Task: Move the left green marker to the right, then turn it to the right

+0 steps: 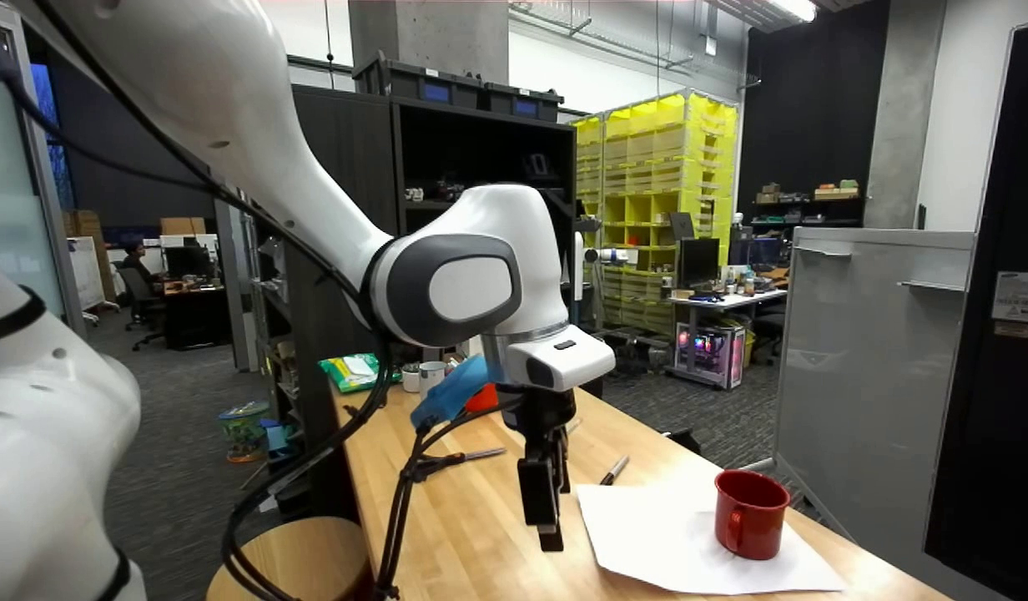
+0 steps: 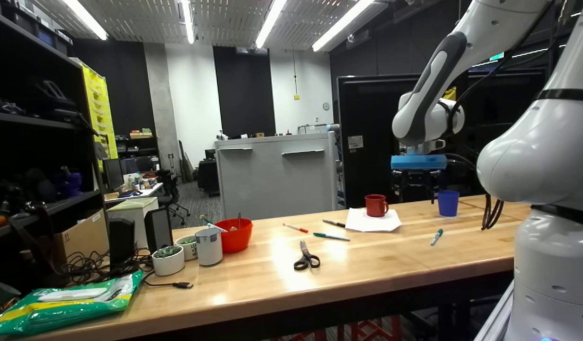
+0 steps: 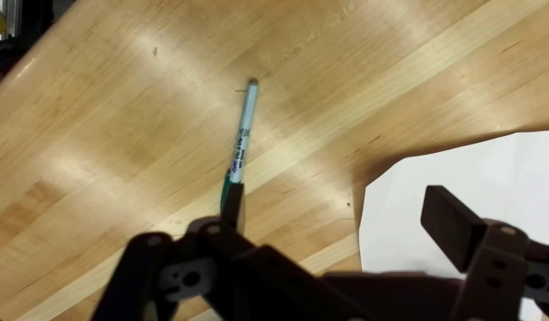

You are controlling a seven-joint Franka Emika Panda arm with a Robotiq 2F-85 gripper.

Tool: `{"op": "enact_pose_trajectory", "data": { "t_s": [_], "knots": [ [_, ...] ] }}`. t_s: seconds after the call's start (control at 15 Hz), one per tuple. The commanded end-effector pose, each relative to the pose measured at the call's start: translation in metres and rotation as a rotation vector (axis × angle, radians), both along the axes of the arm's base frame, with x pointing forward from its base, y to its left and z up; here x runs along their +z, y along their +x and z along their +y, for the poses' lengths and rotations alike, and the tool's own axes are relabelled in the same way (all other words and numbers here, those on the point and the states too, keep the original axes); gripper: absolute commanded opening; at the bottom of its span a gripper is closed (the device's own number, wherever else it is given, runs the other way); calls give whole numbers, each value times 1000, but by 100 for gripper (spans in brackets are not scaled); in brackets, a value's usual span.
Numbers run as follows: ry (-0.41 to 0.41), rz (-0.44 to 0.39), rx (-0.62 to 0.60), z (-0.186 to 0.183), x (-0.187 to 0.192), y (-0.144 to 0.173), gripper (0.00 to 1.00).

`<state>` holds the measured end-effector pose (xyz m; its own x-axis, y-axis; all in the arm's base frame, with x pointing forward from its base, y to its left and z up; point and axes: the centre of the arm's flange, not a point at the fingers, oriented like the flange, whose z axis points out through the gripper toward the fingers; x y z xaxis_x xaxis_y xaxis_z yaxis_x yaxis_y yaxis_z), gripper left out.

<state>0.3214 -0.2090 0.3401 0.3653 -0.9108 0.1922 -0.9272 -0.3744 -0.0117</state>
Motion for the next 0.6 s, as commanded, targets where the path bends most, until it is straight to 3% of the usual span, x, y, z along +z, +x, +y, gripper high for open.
{"op": "enact_pose_trajectory", "data": {
  "t_s": [0.0, 0.53],
  "knots": [
    [0, 0, -1, 0, 0, 0, 100],
    [-11, 128, -139, -12, -19, -41, 100]
  ]
}}
